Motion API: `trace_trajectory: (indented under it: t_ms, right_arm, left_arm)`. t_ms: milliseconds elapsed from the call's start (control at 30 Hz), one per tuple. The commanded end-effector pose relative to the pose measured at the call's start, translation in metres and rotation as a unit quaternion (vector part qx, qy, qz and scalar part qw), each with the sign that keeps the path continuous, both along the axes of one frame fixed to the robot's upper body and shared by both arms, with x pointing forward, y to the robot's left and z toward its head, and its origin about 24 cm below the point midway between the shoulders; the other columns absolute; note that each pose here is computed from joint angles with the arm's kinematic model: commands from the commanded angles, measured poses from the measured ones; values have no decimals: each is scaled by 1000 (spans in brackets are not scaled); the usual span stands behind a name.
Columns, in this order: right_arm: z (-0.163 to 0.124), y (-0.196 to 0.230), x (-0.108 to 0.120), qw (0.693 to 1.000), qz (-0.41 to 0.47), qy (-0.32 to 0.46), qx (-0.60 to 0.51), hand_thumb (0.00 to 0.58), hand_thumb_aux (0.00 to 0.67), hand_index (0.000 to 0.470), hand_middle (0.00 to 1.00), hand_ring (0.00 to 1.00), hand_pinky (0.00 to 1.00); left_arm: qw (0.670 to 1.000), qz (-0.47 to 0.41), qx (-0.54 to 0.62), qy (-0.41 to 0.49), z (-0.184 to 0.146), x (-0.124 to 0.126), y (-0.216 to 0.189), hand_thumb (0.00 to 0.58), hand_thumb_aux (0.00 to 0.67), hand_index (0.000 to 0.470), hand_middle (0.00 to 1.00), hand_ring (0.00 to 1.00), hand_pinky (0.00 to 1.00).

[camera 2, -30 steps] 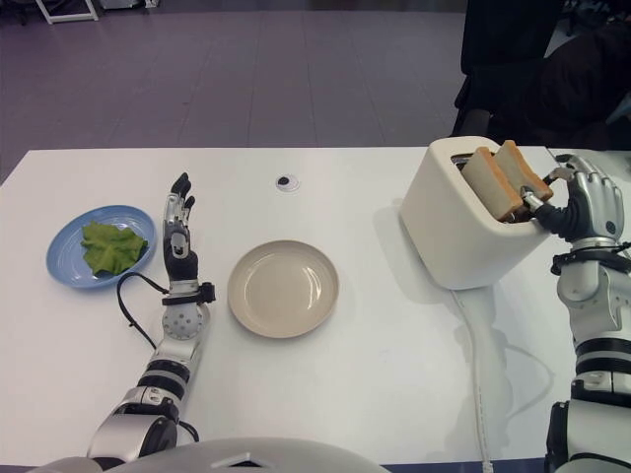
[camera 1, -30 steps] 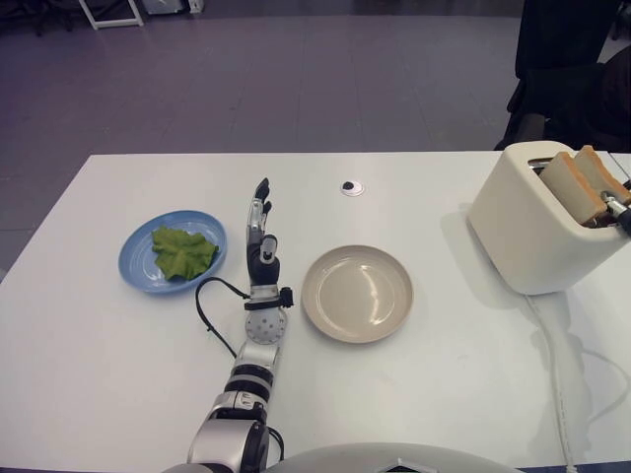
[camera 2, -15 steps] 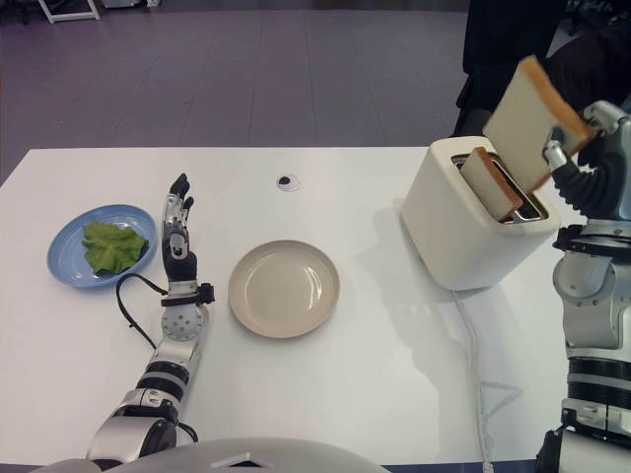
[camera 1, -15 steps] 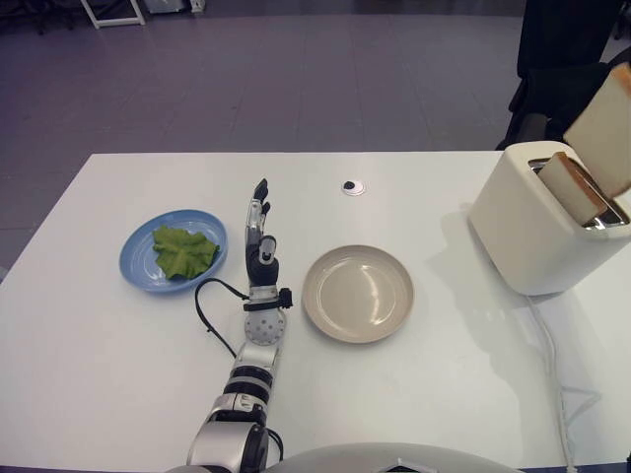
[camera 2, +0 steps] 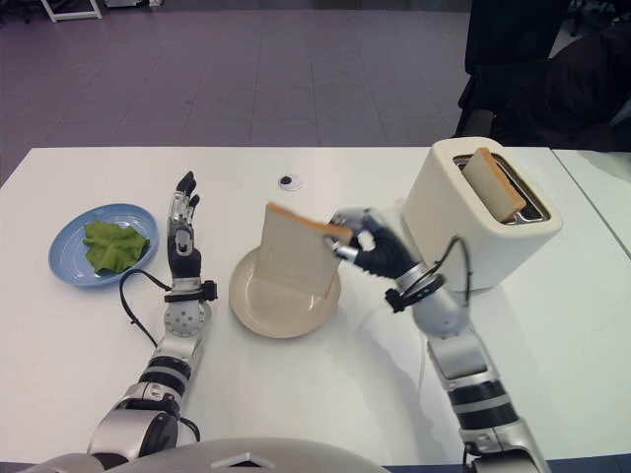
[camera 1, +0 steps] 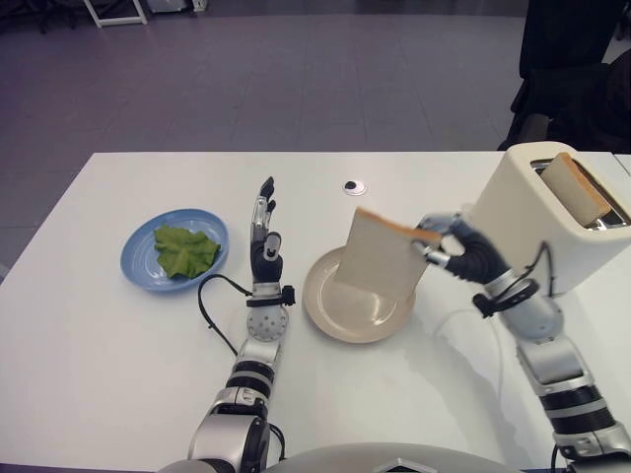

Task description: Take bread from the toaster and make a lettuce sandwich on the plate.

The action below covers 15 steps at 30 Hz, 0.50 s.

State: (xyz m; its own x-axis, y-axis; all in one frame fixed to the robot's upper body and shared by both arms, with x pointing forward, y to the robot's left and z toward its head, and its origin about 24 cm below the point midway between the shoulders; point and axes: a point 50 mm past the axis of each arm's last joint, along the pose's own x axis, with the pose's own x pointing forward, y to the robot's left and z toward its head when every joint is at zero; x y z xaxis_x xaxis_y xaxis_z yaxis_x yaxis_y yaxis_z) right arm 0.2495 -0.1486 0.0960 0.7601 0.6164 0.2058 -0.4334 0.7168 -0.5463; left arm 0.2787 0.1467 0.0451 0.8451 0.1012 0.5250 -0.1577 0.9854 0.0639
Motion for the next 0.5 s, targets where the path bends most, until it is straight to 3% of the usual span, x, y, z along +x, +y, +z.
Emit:
trace_trajectory:
  t_ms: [33, 200, 267, 300, 333, 367, 500]
  right_arm:
    - [-37, 12, 4, 997, 25, 66, -38, 580, 670, 470, 788, 788, 788]
    - [-59, 18, 10, 994, 20, 77, -71, 580, 670, 470, 780, 780, 780]
    - [-59, 18, 12, 994, 17, 69, -77, 580, 670, 470, 729, 729, 729]
    - [-59, 18, 12, 995, 17, 63, -80, 436, 336, 236, 600, 600, 600]
    - [-57, 18, 12, 995, 17, 55, -82, 0, 0, 0, 408, 408, 408]
    - [-54, 18, 13, 995, 17, 45, -84, 0, 0, 0, 318, 318, 318]
    - [-35, 11, 13, 997, 4, -5, -79, 0, 0, 0, 220, 220, 220]
  left_arm:
    - [1000, -16, 1, 4, 0, 4, -8, 0, 0, 0, 0, 0, 0]
    - [1000, -30, 1, 1, 2, 7, -14, 0, 0, 0, 0, 0, 0]
    - [999, -38, 1, -4, 3, 7, -17, 0, 0, 0, 0, 0, 0]
    - [999, -42, 2, -8, 4, 6, -18, 0, 0, 0, 0, 0, 0]
    - [999, -45, 3, -12, 5, 6, -18, 0, 0, 0, 0, 0, 0]
    - [999, -49, 5, -21, 7, 4, -19, 0, 0, 0, 0, 0, 0]
    - [996, -49, 28, -75, 25, -2, -9, 0, 0, 0, 0, 0, 0]
